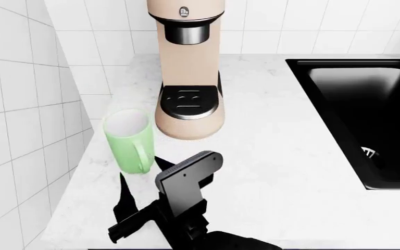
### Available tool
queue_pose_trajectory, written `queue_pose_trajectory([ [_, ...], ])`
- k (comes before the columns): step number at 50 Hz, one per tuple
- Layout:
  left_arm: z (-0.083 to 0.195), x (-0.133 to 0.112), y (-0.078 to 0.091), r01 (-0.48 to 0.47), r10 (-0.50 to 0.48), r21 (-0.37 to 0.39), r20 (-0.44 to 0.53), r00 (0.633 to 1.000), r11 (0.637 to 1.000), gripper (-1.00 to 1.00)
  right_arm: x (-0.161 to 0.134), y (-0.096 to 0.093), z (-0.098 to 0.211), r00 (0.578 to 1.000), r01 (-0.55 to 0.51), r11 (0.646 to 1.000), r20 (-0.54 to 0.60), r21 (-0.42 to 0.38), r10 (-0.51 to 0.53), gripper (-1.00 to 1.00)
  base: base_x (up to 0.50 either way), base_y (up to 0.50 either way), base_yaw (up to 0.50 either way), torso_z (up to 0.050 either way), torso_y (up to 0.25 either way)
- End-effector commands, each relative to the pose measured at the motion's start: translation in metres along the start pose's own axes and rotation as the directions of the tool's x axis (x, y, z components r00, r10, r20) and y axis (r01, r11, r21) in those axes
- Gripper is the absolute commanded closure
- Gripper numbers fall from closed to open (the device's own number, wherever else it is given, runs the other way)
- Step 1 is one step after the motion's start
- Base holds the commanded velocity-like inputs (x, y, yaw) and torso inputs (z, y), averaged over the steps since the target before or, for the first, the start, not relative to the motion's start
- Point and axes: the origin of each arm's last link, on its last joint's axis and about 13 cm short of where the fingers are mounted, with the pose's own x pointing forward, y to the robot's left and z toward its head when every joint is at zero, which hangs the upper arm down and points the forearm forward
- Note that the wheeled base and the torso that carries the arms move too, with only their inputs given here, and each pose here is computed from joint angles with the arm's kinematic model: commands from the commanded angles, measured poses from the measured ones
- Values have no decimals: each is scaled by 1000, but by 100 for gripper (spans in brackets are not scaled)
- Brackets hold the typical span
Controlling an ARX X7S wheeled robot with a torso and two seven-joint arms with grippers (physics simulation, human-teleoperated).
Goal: Pick the mug from under the coffee machine dispenser and place it on the counter.
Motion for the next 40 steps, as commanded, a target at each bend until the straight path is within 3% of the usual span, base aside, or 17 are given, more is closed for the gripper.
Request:
queue_pose_trajectory([
  [1, 0, 0, 0, -1, 1, 0, 0, 1000, 1000, -100, -7, 1, -8, 1000, 0, 1000, -23, -4, 0, -100, 0, 0, 0, 0, 0],
  [9, 1, 0, 0, -1, 1, 0, 2, 1000, 1000, -100, -13, 2, -3, 1000, 21, 1000, 12, -9, -21, -100, 0, 0, 0, 0, 0],
  [18, 2, -1, 0, 0, 0, 1, 3, 1000, 1000, -100, -27, 4, 21, 987, 93, 995, 138, -47, -86, -100, 0, 0, 0, 0, 0],
  [40, 2, -1, -2, 4, -4, 0, 5, 1000, 1000, -100, -61, 14, 71, 940, 120, 990, 329, -67, -92, -100, 0, 0, 0, 0, 0],
])
